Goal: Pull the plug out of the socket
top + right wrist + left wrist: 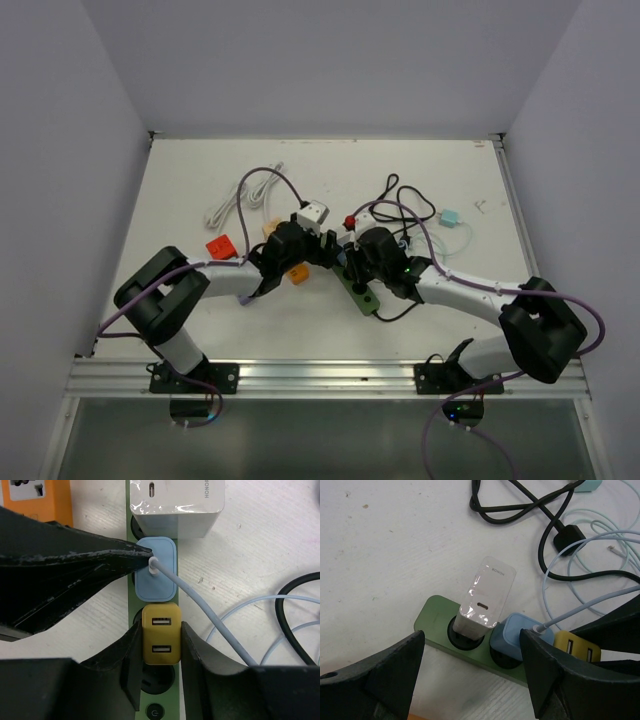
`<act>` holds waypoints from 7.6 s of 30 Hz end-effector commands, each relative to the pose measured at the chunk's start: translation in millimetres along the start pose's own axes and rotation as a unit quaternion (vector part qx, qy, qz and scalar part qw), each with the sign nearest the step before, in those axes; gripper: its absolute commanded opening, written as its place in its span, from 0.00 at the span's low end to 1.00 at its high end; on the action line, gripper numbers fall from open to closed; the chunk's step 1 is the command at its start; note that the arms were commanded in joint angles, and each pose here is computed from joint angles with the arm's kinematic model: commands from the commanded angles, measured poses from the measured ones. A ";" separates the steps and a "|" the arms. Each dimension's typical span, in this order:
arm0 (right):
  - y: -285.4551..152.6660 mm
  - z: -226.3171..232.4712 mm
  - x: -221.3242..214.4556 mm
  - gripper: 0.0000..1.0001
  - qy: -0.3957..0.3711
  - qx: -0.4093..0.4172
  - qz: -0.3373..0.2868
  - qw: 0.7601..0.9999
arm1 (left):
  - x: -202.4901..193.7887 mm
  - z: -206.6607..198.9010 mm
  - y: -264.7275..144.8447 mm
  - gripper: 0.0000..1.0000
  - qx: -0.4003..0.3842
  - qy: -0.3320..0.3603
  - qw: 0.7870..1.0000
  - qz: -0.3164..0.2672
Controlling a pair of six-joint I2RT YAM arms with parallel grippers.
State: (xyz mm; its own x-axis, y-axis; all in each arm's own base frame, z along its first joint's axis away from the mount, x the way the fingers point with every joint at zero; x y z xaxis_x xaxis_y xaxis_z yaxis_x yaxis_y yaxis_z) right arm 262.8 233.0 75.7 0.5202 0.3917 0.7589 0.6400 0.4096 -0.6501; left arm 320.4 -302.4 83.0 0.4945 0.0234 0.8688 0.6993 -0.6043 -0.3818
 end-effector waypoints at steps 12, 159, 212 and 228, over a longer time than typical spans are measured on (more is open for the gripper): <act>0.6 14.1 23.9 0.00 0.093 0.046 -0.031 0.994 | -82.0 27.6 -20.4 0.79 0.032 -0.013 0.996 0.081; -127.2 -250.5 -75.9 0.06 0.594 -0.255 -0.086 0.758 | -12.0 -5.3 -74.6 0.81 -0.118 0.005 0.992 -0.045; -106.9 -49.7 71.2 0.35 0.182 -0.010 -0.109 0.977 | -26.3 -27.5 -61.4 0.79 -0.115 0.056 0.992 -0.019; -43.2 -7.9 64.8 0.53 0.062 -0.069 -0.020 0.996 | -36.0 -79.4 -88.6 0.74 -0.204 0.088 0.971 -0.088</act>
State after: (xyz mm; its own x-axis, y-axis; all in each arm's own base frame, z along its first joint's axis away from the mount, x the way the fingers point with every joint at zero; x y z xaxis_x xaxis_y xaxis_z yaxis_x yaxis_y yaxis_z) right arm 259.3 228.8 141.8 0.6033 0.2492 0.7576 0.6802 0.3352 -0.6519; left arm 198.9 -302.0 76.2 0.3968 -0.0600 0.9159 0.4742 -0.8410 -0.2605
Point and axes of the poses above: each gripper's point midway between its finger pads, its own y axis out along the fingers, its own z axis along the line the jaws close on, x = y × z, the point moved 1 cm from there along -y, back along the fingers, and after that the axes turned 8 degrees about -y, right-handed, at the moved point
